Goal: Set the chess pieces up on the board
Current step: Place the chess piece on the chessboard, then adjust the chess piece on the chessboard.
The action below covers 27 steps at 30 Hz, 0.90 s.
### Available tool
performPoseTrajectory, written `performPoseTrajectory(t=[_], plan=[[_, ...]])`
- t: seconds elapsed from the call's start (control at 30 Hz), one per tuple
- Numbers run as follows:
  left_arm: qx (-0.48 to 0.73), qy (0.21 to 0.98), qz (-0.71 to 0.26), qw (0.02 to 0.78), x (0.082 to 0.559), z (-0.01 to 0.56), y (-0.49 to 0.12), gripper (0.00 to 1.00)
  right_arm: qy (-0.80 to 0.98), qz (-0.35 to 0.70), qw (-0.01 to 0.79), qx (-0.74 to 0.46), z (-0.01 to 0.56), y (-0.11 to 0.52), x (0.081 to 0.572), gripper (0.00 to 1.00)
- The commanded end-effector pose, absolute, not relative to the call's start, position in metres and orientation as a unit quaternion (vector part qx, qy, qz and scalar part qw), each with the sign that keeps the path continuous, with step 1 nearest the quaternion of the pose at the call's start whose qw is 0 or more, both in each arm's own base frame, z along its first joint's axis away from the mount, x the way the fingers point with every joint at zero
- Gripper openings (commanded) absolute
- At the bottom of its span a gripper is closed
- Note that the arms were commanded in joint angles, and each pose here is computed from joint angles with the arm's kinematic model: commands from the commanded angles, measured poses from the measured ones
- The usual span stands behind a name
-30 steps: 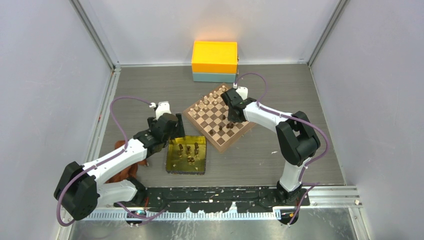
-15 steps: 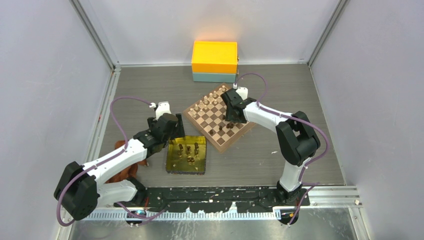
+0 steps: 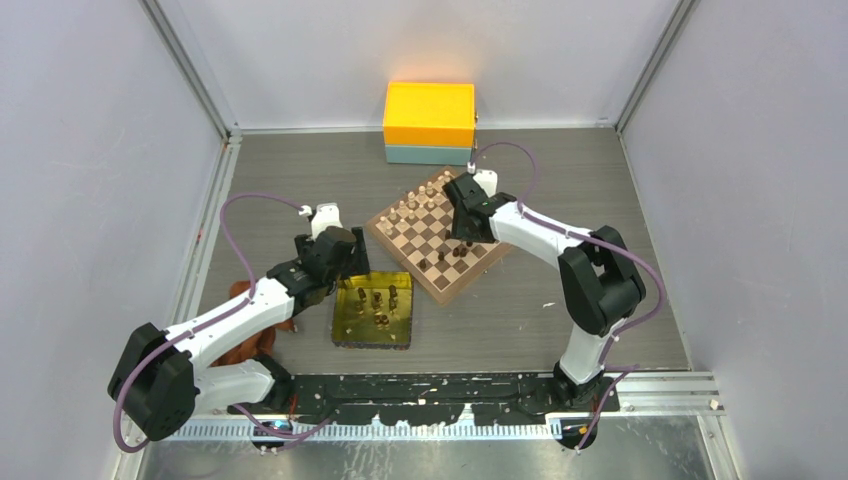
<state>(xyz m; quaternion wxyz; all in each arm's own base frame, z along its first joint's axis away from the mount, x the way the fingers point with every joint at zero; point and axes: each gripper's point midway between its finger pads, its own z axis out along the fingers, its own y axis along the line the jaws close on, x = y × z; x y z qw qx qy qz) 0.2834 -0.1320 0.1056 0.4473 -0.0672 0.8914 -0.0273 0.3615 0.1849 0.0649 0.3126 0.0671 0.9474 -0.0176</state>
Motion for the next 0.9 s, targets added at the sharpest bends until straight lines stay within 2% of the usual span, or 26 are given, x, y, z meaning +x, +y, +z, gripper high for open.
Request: performPoseTrajectory(t=[0.0, 0.3, 0.87], plan=[[-0.08, 0.878, -0.044, 0.47, 0.293, 0.119, -0.138, 0.93, 0.923, 0.013, 0.375, 0.079, 0.125, 0.192, 0.379, 0.53], [-0.079, 0.877, -0.045, 0.471, 0.293, 0.122, -0.139, 0.93, 0.91, -0.019, 0.402, 0.101, 0.145, 0.174, 0.394, 0.47], [-0.076, 0.881, -0.037, 0.466, 0.293, 0.114, -0.138, 0.93, 0.923, -0.03, 0.362, 0.129, 0.102, 0.15, 0.404, 0.42]])
